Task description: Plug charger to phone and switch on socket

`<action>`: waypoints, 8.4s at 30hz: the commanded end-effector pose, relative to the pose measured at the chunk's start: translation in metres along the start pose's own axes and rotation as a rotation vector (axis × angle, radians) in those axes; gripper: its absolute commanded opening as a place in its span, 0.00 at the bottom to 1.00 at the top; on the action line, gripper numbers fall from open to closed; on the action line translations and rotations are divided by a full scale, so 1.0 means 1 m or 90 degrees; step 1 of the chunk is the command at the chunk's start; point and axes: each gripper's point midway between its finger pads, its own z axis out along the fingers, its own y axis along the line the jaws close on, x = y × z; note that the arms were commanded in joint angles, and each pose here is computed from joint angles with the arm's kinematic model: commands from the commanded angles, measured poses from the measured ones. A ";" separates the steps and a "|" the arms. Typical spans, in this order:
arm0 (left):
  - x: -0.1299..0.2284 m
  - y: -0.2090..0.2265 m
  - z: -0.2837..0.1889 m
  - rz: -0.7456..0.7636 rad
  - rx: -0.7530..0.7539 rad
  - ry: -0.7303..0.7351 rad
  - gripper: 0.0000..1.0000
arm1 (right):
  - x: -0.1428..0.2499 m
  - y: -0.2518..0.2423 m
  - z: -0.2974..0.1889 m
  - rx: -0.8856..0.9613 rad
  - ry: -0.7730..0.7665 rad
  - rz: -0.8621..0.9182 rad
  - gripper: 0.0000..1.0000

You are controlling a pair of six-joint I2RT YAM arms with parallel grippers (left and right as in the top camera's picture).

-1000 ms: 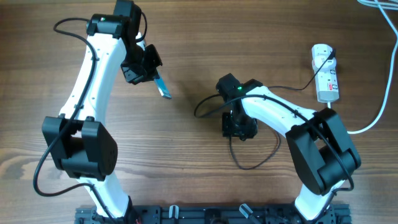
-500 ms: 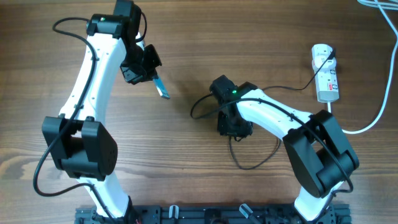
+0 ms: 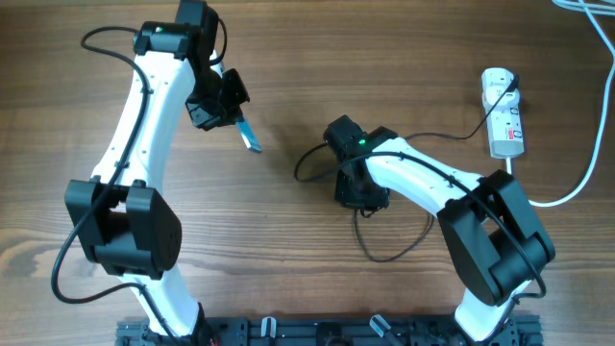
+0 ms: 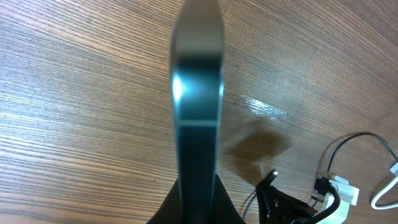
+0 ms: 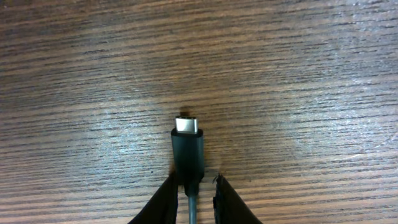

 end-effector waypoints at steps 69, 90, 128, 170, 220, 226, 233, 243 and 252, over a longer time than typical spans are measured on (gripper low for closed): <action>0.004 0.001 -0.011 -0.007 0.005 -0.009 0.04 | 0.008 0.003 0.011 -0.010 0.023 -0.026 0.04; 0.013 -0.102 -0.042 0.173 0.377 0.029 0.04 | 0.053 0.037 -0.171 -0.311 -0.114 -0.259 0.04; 0.010 -0.070 -0.005 0.074 0.107 -0.044 0.04 | 0.064 0.032 -0.187 -0.340 -0.115 -0.206 0.68; -0.036 0.098 -0.026 -0.208 -0.164 -0.108 0.04 | -0.040 0.119 -0.007 -0.001 -0.118 -0.058 0.30; -0.034 0.097 -0.026 -0.209 -0.162 -0.104 0.04 | 0.071 -0.002 -0.016 0.153 0.066 -0.186 0.61; -0.034 0.098 -0.026 -0.209 -0.163 -0.102 0.04 | 0.070 0.004 -0.015 0.136 0.064 -0.184 0.78; -0.034 0.098 -0.026 -0.208 -0.164 -0.102 0.04 | 0.060 0.013 -0.012 0.113 0.037 -0.181 0.85; -0.031 0.099 -0.026 -0.209 -0.167 -0.096 0.04 | 0.031 0.012 -0.004 0.038 0.033 -0.144 0.74; -0.032 0.098 -0.026 -0.209 -0.165 -0.099 0.04 | 0.059 0.004 0.007 0.004 0.121 -0.143 0.60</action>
